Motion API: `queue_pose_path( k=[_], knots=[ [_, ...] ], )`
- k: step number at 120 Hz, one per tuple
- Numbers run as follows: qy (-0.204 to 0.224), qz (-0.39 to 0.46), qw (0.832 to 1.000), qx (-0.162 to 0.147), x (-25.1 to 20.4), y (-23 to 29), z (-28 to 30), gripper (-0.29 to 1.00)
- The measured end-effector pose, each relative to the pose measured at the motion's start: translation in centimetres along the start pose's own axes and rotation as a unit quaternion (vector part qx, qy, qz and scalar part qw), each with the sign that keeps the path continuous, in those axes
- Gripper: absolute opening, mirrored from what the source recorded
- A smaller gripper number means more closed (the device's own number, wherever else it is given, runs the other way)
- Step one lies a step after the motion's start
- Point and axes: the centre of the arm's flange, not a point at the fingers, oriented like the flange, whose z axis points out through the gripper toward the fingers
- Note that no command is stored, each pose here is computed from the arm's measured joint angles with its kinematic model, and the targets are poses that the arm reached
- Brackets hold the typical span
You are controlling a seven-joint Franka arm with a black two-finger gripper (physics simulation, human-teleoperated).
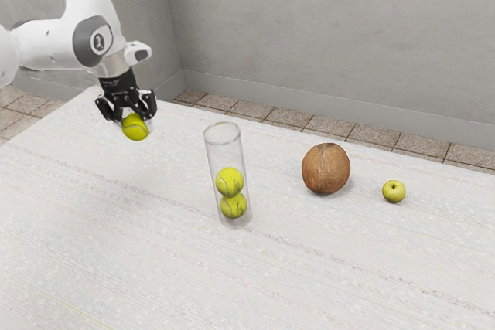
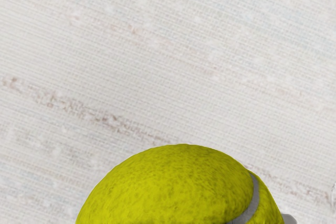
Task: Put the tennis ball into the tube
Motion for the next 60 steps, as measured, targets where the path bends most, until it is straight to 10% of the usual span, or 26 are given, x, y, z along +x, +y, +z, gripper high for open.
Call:
queue_pose_path(
  k=[60],
  knots=[
    [-0.025,0.033,0.999,0.024,-2.4,18.2,-6.1,0.27]
  ],
)
